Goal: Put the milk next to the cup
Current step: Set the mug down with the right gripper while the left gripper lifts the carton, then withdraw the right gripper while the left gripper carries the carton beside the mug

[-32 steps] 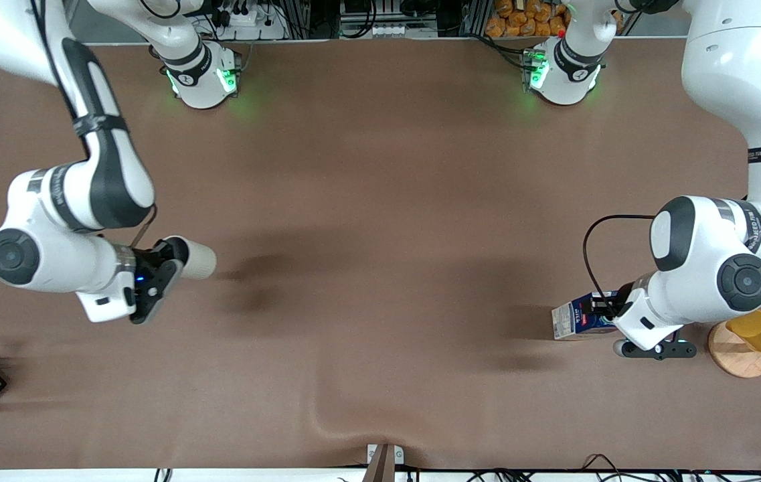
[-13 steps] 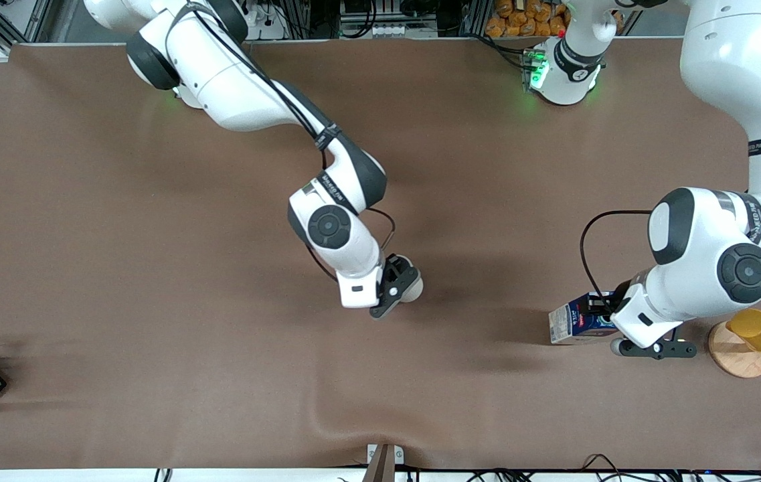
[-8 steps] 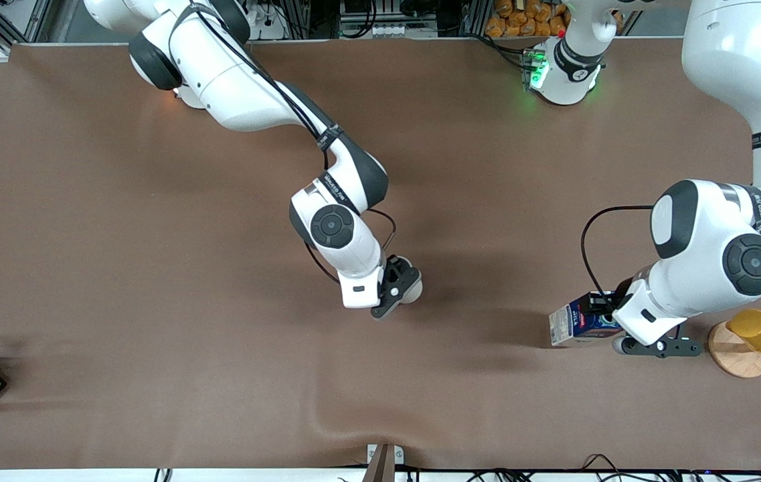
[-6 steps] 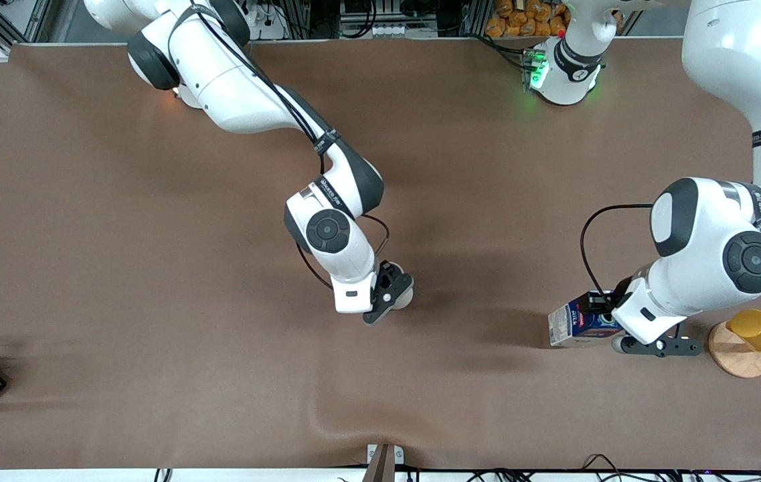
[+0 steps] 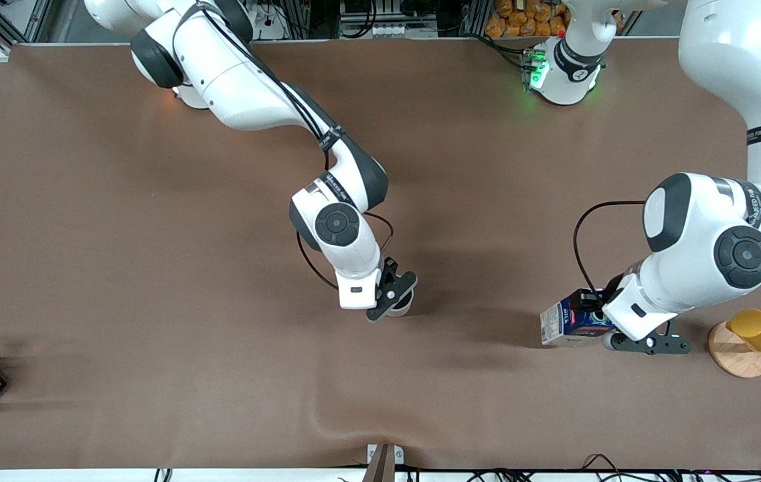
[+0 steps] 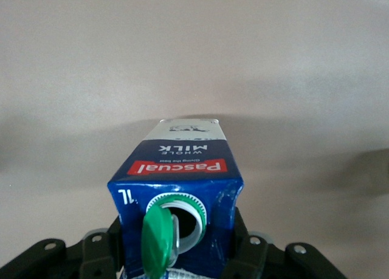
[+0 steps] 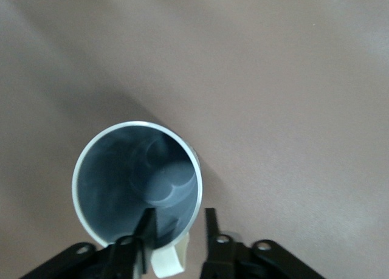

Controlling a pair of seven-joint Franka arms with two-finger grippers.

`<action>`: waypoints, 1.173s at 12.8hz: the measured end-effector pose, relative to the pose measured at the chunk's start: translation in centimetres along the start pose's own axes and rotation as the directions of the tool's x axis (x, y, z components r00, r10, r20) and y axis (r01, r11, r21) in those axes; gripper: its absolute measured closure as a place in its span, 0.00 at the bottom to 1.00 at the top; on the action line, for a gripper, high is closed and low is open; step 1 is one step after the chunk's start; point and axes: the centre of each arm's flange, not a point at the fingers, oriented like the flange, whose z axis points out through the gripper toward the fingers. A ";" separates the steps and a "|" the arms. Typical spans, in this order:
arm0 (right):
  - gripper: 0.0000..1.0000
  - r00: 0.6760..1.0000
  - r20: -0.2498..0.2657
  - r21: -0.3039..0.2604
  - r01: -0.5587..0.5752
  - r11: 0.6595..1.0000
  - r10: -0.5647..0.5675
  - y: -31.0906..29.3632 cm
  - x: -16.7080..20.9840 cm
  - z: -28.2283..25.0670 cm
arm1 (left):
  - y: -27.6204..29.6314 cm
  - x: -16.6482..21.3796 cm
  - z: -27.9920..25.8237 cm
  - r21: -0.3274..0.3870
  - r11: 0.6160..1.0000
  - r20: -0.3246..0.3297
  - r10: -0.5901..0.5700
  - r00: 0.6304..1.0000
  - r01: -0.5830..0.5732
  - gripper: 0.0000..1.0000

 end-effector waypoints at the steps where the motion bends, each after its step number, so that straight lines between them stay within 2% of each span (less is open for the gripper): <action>1: 0.44 1.000 0.009 -0.009 0.004 1.000 -0.003 0.1 0.0 -0.3 | 0.0 0.0 -0.1 0.000 1.000 0.001 0.000 1.000 0.000 0.35; 5: 0.01 0.999 0.035 -0.026 -0.009 1.000 0.010 1.3 0.1 -2.8 | 2.1 -0.7 -0.7 -0.015 0.999 0.022 0.032 0.999 -0.032 0.35; 8: 0.00 0.996 0.078 -0.032 -0.050 0.998 0.052 3.7 -0.5 -7.6 | 5.5 -1.8 -1.5 -0.039 0.996 0.049 0.082 0.995 -0.080 0.35; 11: 0.00 0.984 0.133 -0.035 -0.117 0.993 0.121 8.5 -2.4 -14.2 | 10.5 -3.2 -1.6 -0.064 0.995 0.070 0.076 0.995 -0.071 0.35; 13: 0.00 0.972 0.176 -0.024 -0.156 0.987 0.158 11.4 -4.3 -18.3 | 16.1 -5.0 -1.4 -0.065 0.995 0.081 0.076 0.994 -0.071 0.35; 15: 0.00 0.968 0.195 0.000 -0.163 0.987 0.160 13.0 -5.6 -21.3 | 23.1 -8.0 -0.7 -0.050 0.998 0.103 0.036 0.994 -0.031 0.35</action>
